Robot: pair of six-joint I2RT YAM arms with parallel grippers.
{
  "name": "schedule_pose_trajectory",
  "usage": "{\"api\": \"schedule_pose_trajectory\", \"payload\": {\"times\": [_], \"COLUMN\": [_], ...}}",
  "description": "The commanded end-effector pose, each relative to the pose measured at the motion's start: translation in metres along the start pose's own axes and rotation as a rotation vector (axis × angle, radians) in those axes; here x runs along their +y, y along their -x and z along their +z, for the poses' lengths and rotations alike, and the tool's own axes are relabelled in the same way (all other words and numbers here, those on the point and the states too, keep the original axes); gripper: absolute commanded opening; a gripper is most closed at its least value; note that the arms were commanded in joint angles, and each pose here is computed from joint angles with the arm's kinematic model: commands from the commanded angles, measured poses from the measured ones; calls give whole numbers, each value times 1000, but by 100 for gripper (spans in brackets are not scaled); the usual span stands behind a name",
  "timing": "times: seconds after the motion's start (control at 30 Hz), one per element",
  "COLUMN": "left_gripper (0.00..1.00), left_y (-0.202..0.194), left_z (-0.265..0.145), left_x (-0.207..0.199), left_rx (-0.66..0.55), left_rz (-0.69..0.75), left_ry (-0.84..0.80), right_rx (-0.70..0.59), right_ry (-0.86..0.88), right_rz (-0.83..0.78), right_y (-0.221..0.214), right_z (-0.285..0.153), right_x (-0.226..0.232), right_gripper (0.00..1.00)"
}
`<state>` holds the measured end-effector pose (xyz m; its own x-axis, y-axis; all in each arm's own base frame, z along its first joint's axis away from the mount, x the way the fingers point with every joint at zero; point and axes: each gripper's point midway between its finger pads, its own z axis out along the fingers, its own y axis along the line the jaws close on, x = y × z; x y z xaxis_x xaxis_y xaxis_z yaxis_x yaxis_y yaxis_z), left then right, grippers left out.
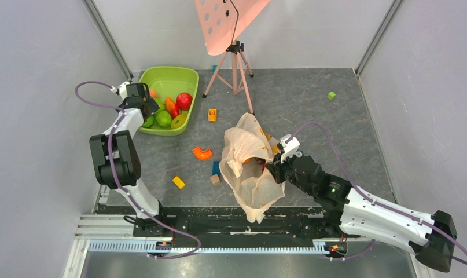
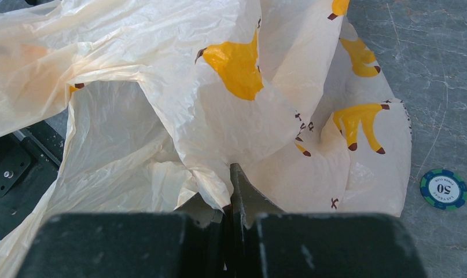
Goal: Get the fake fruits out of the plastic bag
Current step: Place the fake fruit in the bin, then take out the fake fruit from the plastic bag.
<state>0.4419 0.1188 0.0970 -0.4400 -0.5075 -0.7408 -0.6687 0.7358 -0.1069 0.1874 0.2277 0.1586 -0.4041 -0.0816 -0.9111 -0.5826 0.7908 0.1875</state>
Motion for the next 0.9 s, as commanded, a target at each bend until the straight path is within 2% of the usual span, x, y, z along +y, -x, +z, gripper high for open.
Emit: {"api": "schedule_pose_trajectory", "payload": {"times": [0.0,0.13,0.23,0.37,0.47,0.53,0.63,0.87], "left_gripper": [100,100,100,100,100,100,100,93], "left_y": [34,42,62,84,82,73,33,-59], "left_z": [-2,-13,-39,-101,-159,-202,-260,-358], "left_x": [-9,-10,-16,-39,-54,-62,-79,-80], "left_rx": [-79,-82,-108,-142,-187,-227,-231,-129], "left_rz": [-6,-12,-45,-117,-133,-99,0,110], "left_ry": [-4,-15,-61,-263,-425,-523,-682,-998], "right_rx": [-58,-60,-70,-76,-90,-99,-103,-105], "right_ry": [19,21,16,-1,-3,-7,-8,-38], "right_rz": [2,3,5,2,2,-1,-11,-24], "right_y": [25,27,30,33,39,43,47,53], "right_z": [-3,-3,-4,-5,-7,-7,-7,-8], "right_x": [8,8,7,5,5,5,5,1], "right_gripper": [4,4,4,4,4,4,4,5]}}
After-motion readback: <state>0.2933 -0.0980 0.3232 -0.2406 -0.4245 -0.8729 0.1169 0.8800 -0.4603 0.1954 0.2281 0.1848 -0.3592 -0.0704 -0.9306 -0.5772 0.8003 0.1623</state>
